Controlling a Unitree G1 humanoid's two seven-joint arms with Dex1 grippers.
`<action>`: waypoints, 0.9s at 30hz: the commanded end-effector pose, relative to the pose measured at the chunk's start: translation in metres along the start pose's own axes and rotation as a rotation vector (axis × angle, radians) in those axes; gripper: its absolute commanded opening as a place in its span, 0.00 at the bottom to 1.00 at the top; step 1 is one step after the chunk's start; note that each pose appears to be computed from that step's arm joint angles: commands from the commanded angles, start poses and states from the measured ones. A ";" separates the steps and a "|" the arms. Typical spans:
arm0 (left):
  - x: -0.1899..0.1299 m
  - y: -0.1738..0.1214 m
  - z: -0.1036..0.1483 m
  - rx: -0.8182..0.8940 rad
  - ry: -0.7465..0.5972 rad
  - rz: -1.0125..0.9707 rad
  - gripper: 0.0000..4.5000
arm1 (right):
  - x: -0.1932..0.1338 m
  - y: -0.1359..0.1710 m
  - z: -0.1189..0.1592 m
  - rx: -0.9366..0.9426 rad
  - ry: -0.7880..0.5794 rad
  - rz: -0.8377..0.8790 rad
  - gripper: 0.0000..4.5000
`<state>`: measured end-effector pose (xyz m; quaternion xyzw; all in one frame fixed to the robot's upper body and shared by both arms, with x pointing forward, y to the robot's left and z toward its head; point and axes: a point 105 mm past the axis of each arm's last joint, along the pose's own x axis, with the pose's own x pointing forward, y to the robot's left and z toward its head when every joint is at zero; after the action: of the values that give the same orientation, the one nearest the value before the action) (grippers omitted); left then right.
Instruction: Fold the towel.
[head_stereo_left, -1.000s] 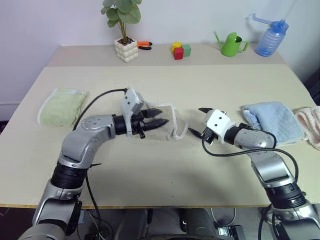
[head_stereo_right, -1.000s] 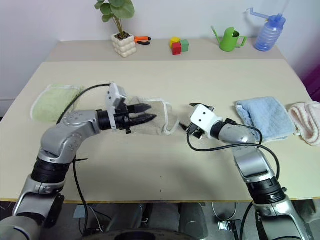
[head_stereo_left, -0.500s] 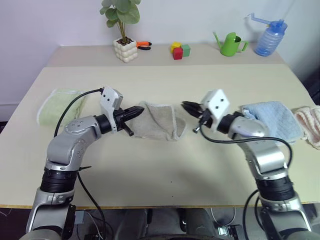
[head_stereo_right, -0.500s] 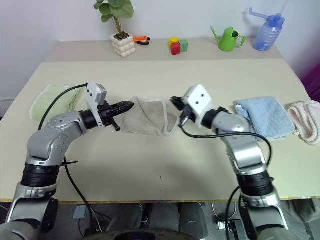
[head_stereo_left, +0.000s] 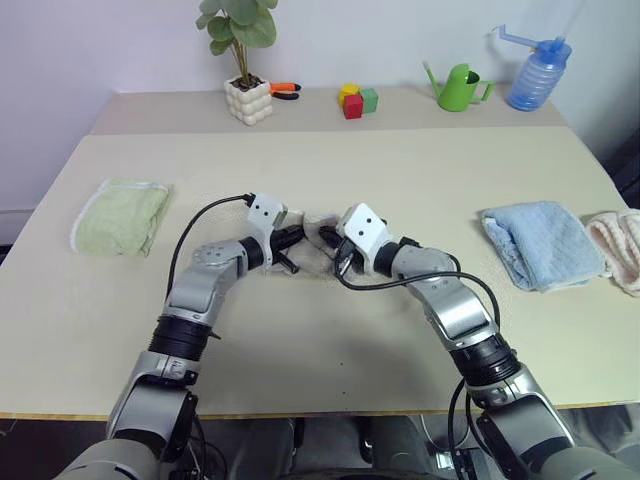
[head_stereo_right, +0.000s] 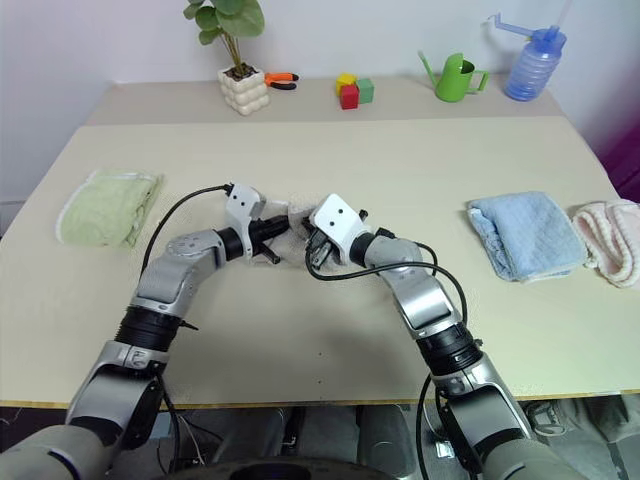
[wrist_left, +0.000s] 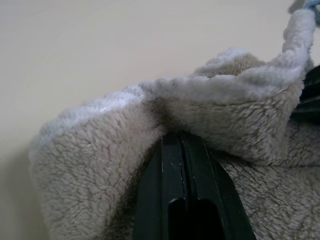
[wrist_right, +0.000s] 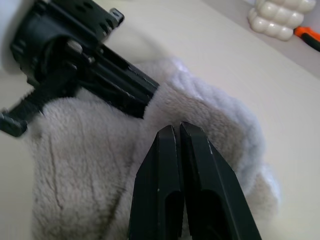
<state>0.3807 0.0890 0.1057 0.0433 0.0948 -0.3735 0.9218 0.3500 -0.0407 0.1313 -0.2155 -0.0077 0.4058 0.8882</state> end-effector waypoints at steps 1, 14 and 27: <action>0.001 0.003 -0.006 0.002 0.013 0.025 0.00 | 0.002 -0.004 -0.005 -0.004 0.016 -0.037 0.03; -0.013 0.005 -0.012 -0.049 -0.047 0.053 0.00 | -0.015 -0.023 -0.047 0.048 0.134 -0.125 0.03; -0.078 0.019 0.035 -0.077 -0.229 0.094 0.29 | -0.068 -0.052 0.009 0.143 -0.014 -0.130 0.95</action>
<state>0.3498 0.1499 0.1473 -0.0364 0.0142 -0.3161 0.9479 0.3453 -0.1178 0.1555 -0.1592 0.0198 0.3427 0.9256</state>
